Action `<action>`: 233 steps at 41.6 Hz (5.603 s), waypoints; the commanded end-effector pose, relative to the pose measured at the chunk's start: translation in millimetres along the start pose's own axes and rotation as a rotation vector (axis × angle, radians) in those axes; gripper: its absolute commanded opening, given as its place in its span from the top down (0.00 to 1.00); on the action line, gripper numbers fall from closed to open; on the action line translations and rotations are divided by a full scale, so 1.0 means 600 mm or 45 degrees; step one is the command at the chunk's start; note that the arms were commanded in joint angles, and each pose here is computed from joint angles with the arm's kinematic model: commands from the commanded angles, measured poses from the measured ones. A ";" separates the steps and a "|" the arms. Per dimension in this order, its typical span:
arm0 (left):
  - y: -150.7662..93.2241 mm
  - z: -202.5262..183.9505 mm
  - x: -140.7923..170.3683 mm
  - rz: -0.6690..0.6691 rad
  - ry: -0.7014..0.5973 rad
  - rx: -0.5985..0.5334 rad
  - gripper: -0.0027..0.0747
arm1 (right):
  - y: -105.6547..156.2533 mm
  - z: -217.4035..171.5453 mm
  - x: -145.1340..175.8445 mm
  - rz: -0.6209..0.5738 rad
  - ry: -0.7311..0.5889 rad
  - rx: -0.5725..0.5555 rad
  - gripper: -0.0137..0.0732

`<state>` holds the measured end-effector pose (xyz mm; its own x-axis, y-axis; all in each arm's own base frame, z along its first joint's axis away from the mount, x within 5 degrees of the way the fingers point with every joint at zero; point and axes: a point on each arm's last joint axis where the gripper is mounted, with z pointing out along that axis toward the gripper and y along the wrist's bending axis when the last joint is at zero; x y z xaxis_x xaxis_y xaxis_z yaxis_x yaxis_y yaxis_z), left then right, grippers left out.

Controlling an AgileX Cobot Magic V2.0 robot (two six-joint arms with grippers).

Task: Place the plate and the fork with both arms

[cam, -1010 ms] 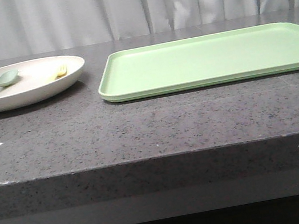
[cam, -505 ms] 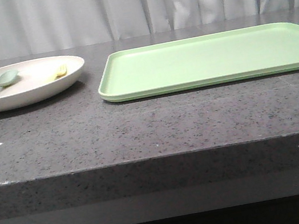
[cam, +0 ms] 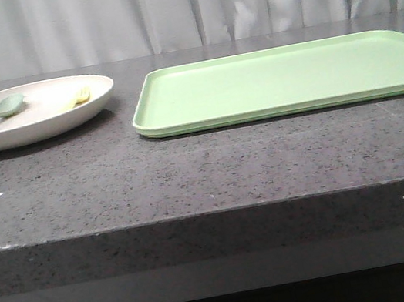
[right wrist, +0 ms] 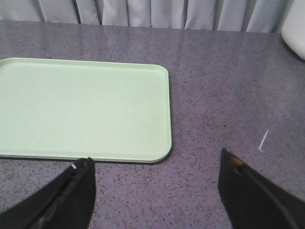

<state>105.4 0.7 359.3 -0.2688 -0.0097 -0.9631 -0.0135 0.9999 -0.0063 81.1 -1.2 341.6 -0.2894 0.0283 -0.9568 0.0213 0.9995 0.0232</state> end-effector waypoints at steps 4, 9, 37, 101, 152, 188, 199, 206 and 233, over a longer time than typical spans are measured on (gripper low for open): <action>0.001 0.035 -0.054 0.053 0.064 -0.029 0.38 | -0.001 -0.004 -0.027 -0.016 -0.115 0.009 0.20; 0.003 0.075 -0.068 0.089 0.217 -0.055 0.38 | -0.001 -0.004 -0.027 -0.016 -0.115 0.009 0.20; 0.065 0.353 -0.112 -0.073 0.790 0.276 0.38 | -0.001 -0.004 -0.027 -0.016 -0.115 0.009 0.20; 0.060 0.575 -0.053 -0.068 1.044 0.443 0.99 | -0.001 -0.004 -0.026 -0.016 -0.111 0.009 0.20; 0.033 0.544 -0.108 -0.405 0.968 0.648 0.99 | -0.001 -0.004 -0.026 -0.016 -0.111 0.009 0.20; -0.214 0.539 -0.119 -0.497 0.925 0.792 0.99 | -0.001 -0.004 -0.026 -0.016 -0.111 0.009 0.20; -0.305 0.533 -0.114 -0.554 0.909 0.836 0.99 | -0.001 -0.004 -0.026 -0.016 -0.111 0.009 0.20; -0.359 0.540 -0.114 -0.577 0.924 0.860 0.99 | -0.001 -0.004 -0.026 -0.016 -0.111 0.009 0.20; -0.462 0.540 -0.081 -0.527 0.986 0.678 0.99 | -0.001 -0.004 -0.026 -0.016 -0.111 0.009 0.20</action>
<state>446.1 -271.0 267.1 -0.9322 -0.1135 -0.3436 0.0902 0.8467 -0.5244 80.9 -1.2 340.9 -0.2962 0.0284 -0.9547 0.0216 0.9995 0.0231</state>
